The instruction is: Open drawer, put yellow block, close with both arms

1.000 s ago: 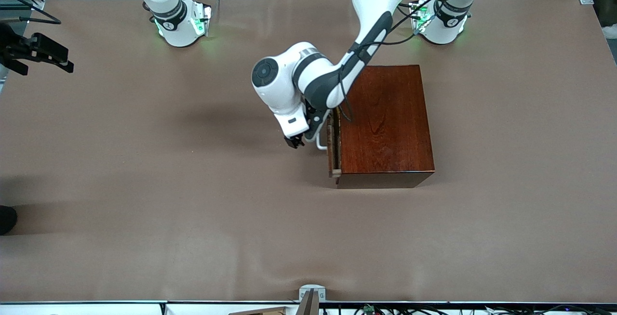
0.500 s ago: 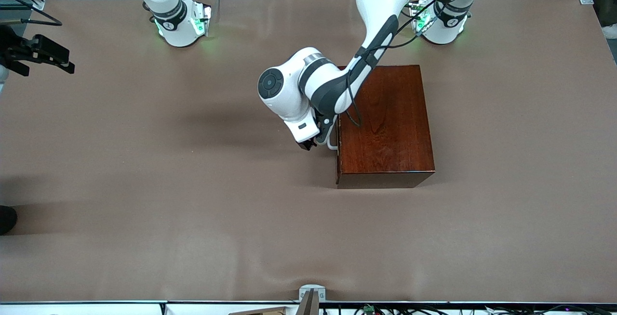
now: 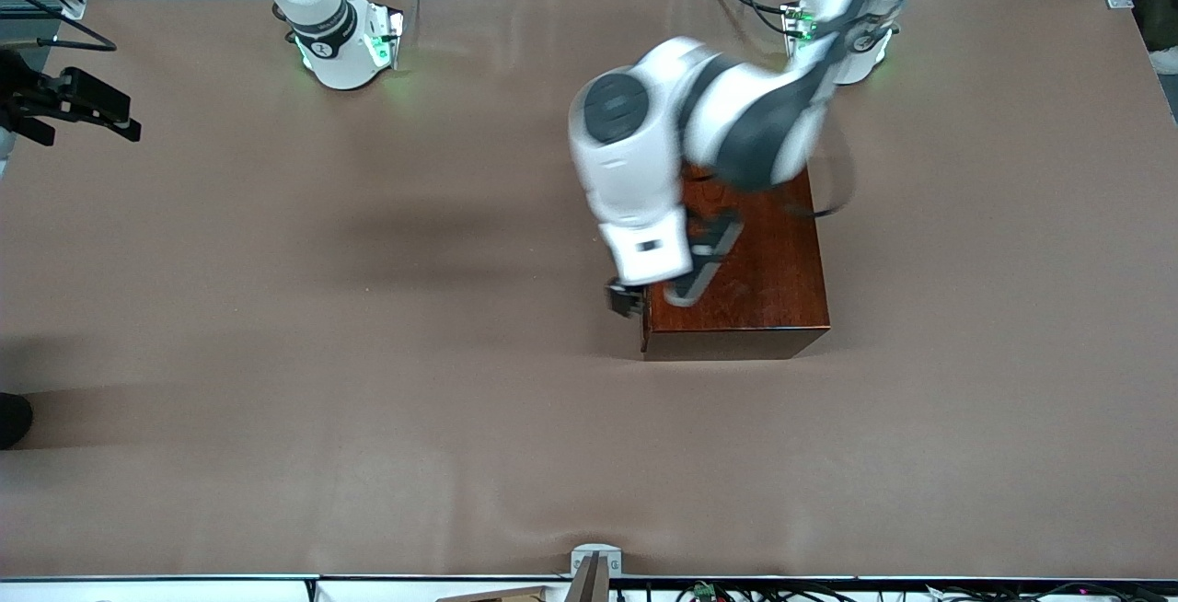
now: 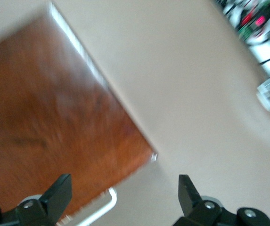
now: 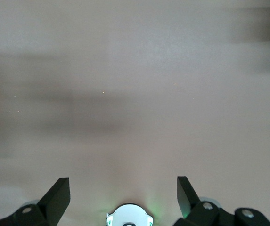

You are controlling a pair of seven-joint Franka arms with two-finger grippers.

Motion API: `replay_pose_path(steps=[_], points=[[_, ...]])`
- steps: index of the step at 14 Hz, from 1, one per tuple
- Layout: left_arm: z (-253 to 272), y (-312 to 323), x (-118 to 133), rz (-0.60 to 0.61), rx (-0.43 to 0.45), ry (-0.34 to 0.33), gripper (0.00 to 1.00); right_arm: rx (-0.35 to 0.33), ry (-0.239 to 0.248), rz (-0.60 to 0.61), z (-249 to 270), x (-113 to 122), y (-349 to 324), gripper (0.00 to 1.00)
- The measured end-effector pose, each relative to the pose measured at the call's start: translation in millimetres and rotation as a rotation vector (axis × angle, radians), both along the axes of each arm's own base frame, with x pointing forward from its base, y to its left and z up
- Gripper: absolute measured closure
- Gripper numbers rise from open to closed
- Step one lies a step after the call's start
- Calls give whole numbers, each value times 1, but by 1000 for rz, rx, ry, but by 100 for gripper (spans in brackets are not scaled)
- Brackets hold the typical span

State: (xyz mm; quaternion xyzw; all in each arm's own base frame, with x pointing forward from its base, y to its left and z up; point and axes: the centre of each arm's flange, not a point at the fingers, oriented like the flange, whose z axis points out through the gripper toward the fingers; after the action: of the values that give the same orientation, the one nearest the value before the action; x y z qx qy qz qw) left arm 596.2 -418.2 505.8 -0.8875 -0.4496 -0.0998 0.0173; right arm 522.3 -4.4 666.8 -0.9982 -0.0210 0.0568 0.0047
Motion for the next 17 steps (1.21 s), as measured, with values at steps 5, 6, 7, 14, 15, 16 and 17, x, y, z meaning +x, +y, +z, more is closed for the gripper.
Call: replay_pose_path(steps=[5,6,7,14,15,16,17], points=[[108,160,23,-175,15,57,0,0,2,-2,0,0,-1,0],[119,189,24,-216,23,82,0,0,2,-2,0,0,-1,0],[126,214,24,-257,31,106,0,0,3,-2,0,0,-1,0],[134,334,3,-546,44,246,0,0,6,-4,-1,-1,-2,0],[137,345,-9,-603,42,254,0,0,7,-4,-1,-1,-2,0],[140,356,-22,-677,44,265,0,0,7,-4,-1,-1,-2,0],[143,368,-36,-751,47,277,0,0,7,-4,-1,-1,-2,0]])
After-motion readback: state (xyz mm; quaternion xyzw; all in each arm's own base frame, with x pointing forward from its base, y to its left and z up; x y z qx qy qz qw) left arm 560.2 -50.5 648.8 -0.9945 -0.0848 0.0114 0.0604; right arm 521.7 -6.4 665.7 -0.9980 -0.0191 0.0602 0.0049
